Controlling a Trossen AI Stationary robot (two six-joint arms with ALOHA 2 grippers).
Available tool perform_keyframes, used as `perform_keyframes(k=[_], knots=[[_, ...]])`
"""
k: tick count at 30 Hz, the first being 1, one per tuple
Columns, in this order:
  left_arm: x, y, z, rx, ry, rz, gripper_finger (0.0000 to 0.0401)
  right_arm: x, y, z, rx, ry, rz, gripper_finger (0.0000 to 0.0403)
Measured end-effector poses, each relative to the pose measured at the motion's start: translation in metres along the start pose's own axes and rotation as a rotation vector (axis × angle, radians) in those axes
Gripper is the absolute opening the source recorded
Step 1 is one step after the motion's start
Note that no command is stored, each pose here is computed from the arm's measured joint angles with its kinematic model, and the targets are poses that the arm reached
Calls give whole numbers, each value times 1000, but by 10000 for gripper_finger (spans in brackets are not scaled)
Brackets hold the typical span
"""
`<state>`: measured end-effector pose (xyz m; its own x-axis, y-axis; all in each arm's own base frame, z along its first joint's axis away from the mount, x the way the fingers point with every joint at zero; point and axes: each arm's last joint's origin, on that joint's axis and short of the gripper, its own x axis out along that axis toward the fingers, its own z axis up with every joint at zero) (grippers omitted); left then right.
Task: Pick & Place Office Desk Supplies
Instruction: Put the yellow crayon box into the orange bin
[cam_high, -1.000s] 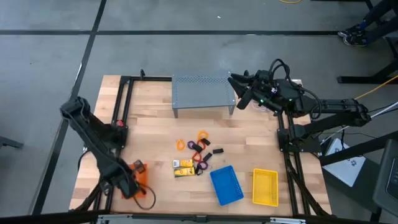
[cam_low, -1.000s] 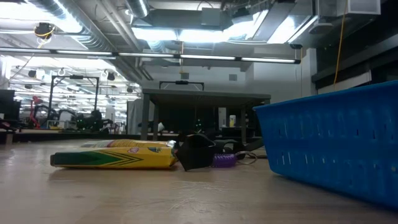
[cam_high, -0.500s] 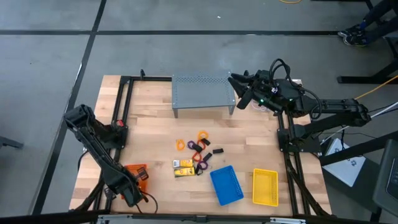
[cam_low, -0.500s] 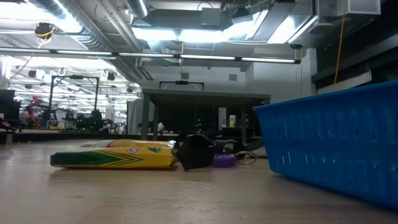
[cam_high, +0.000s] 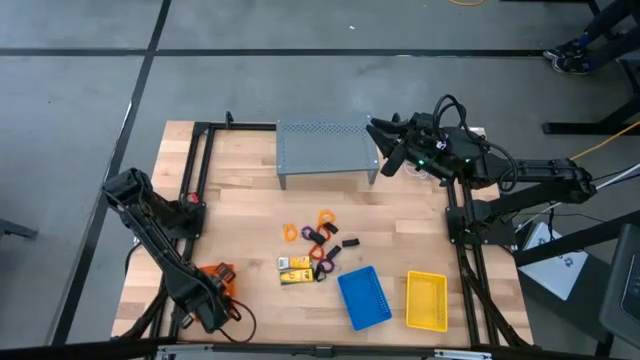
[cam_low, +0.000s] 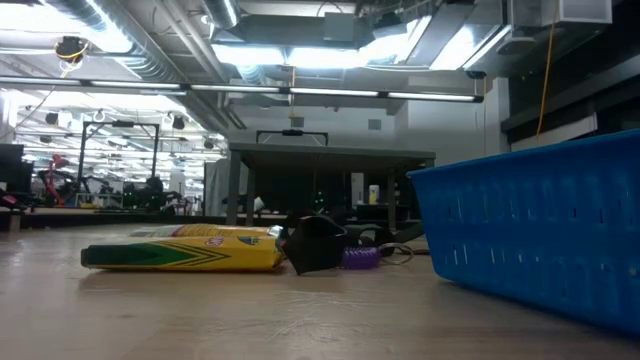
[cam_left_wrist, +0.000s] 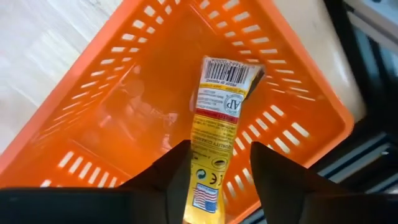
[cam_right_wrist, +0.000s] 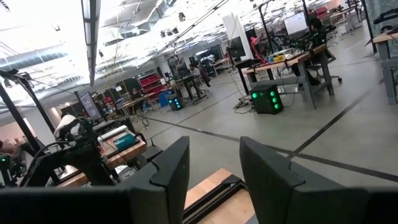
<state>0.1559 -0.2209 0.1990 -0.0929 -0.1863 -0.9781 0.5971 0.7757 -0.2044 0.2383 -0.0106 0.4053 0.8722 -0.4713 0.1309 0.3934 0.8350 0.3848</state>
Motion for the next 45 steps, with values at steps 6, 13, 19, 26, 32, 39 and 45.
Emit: perform_keyframes(k=[6, 13, 19, 26, 32, 39, 45], knots=[[-3, 0, -3, -68, 19, -15, 190, 0, 0, 0, -19, 0, 0, 143], [-27, 3, -19, -102, 63, 106, 194, 0, 0, 0, -27, 0, 0, 143], [-62, 13, -32, -98, 88, 282, 194, 0, 0, 0, -27, 0, 0, 143], [-120, 50, -45, -448, -236, 389, 183, 0, 0, 0, -74, -2, -4, 143], [-160, 100, -67, -846, -673, 342, 158, 3, -4, 3, -76, -16, 1, 143], [-142, 152, -57, -968, -813, 266, 140, 8, -12, 6, -80, 3, 78, 143], [-99, 191, -5, -859, -629, 267, 152, 10, -16, 6, -81, 25, 116, 143]])
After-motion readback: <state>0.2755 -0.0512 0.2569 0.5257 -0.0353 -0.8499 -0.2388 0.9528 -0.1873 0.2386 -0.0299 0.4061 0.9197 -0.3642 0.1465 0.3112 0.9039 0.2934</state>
